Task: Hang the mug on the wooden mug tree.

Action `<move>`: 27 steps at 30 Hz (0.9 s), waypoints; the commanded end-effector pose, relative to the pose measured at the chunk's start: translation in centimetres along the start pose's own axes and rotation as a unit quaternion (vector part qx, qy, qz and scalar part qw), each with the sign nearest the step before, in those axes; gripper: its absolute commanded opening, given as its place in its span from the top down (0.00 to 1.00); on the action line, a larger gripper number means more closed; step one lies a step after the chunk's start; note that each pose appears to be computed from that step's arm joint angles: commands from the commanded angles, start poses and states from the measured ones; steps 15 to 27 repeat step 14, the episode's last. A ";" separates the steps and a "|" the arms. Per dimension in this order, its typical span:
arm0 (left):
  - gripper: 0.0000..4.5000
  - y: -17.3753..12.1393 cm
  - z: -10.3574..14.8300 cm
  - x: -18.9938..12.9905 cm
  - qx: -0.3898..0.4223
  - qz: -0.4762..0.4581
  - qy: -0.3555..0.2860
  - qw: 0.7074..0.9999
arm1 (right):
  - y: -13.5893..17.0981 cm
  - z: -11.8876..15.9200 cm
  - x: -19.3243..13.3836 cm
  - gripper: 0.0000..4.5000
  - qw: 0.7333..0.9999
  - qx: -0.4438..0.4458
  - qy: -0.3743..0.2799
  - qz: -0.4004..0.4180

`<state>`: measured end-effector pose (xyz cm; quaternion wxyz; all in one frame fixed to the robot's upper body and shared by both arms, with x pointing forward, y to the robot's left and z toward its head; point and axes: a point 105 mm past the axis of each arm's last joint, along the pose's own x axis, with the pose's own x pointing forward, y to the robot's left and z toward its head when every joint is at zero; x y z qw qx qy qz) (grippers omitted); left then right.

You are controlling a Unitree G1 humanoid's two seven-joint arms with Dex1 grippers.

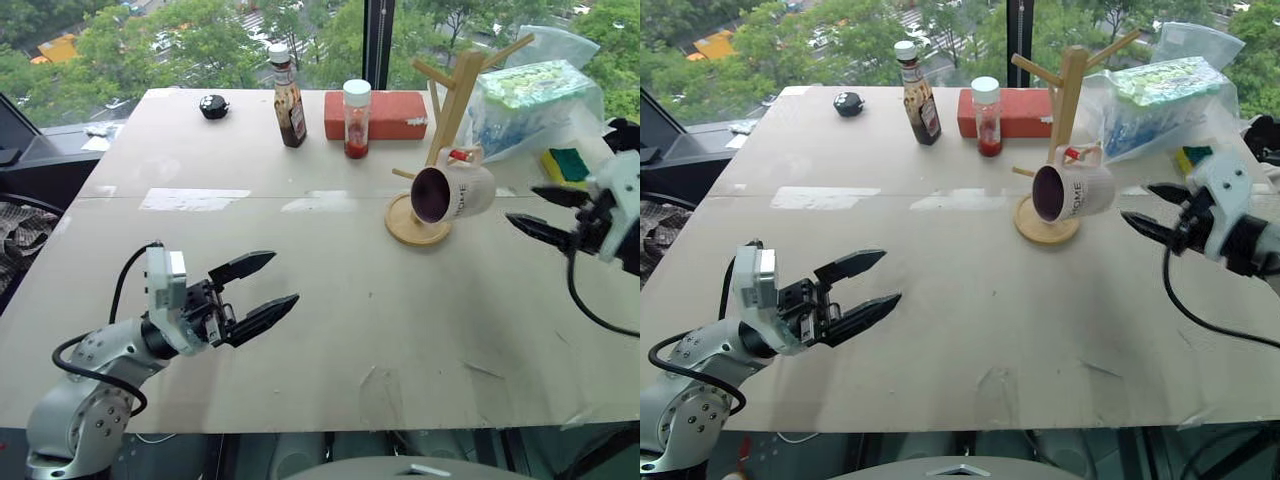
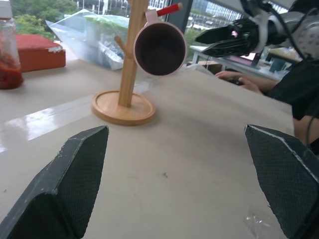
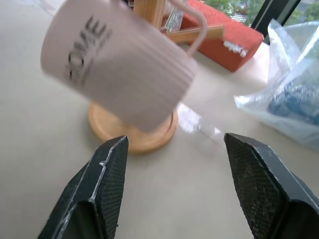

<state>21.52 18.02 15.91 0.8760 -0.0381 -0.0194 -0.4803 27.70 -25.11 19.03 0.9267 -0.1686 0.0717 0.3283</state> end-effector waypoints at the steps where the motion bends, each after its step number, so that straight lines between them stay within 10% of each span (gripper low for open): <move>1: 0.00 0.9 -0.5 -1.3 0.002 0.023 0.021 0.999 | -0.3 -1.8 -2.2 0.26 1.000 -0.004 0.005 -0.010; 5: 0.00 1.5 -2.0 -2.6 -0.010 0.043 0.050 0.998 | 0.7 -5.4 -3.7 0.03 0.999 -0.005 0.050 -0.007; 27: 0.00 2.0 -4.1 -3.4 -0.010 0.059 0.099 0.993 | 0.6 -9.2 -4.6 0.03 0.996 -0.018 0.078 -0.050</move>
